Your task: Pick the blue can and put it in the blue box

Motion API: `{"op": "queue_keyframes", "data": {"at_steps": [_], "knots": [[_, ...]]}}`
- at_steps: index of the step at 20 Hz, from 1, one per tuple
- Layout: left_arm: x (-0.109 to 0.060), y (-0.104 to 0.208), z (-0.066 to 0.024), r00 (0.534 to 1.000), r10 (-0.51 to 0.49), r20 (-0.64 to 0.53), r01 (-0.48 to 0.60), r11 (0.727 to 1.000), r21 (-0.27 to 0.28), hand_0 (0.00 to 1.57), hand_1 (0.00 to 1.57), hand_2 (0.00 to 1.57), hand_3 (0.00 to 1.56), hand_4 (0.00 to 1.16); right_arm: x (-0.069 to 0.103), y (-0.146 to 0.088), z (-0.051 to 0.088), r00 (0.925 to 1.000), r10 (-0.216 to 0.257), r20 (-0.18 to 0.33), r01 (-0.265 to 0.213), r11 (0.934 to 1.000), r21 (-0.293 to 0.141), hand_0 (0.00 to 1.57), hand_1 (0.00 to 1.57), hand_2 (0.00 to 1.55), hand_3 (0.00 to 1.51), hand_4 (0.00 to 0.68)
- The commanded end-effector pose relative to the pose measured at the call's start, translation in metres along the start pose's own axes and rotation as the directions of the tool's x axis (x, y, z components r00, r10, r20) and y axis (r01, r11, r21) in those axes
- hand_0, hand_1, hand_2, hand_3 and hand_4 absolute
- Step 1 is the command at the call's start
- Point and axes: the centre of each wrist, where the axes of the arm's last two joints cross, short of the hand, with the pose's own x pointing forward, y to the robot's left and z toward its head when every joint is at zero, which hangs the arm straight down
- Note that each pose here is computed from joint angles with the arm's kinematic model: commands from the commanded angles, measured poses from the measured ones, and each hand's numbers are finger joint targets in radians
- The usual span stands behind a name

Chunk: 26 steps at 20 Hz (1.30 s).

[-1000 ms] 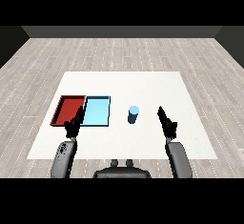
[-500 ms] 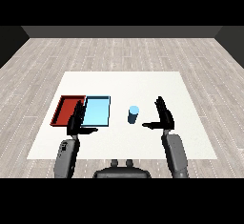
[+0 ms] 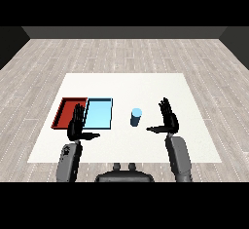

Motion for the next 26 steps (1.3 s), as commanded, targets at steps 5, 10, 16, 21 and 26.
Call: {"op": "queue_keyframes", "data": {"at_steps": [5, 10, 16, 21, 26], "knots": [[0.001, -0.008, 0.0097, 1.0, 0.014, 0.011, -0.014, 1.0, 0.017, 0.0, 0.0, 0.0, 0.0, 0.0, -0.004, -0.015, -0.015, 1.0, 0.008, 0.0, -0.008, 0.9998, -0.016, 0.0, 0.0, 0.0, 0.0, 0.0], [-0.001, 0.009, -0.0073, 1.0, 0.023, 0.002, -0.023, 1.0, 0.01, 0.0, 0.0, 0.0, 0.0, 0.0, -0.023, 0.003, -0.016, 0.9973, -0.052, -0.052, 0.05, 0.9982, -0.032, 0.0, 0.0, 0.0, 0.0, 0.0], [0.001, 0.016, -0.0076, 1.0, 0.009, 0.005, -0.009, 1.0, 0.01, 0.0, 0.0, 0.0, 0.0, 0.0, -0.051, 0.005, -0.01, 0.9904, -0.089, -0.106, 0.087, 0.9959, -0.026, 0.0, 0.0, 0.0, 0.0, 0.0], [-0.002, 0.009, -0.0204, 1.0, 0.016, 0.014, -0.016, 1.0, 0.027, 0.0, 0.0, 0.0, 0.0, 0.0, -0.035, -0.008, -0.022, 0.9858, -0.101, -0.134, 0.093, 0.9935, -0.066, 0.0, 0.0, 0.0, 0.0, 0.0], [0.003, -0.009, 0.0136, 0.998, 0.03, 0.048, -0.032, 0.998, 0.048, 0.0, 0.0, 0.0, 0.0, 0.0, -0.057, -0.008, -0.015, 0.9808, -0.107, -0.163, 0.096, 0.9925, -0.076, 0.0, 0.0, 0.0, 0.0, 0.0]]}}
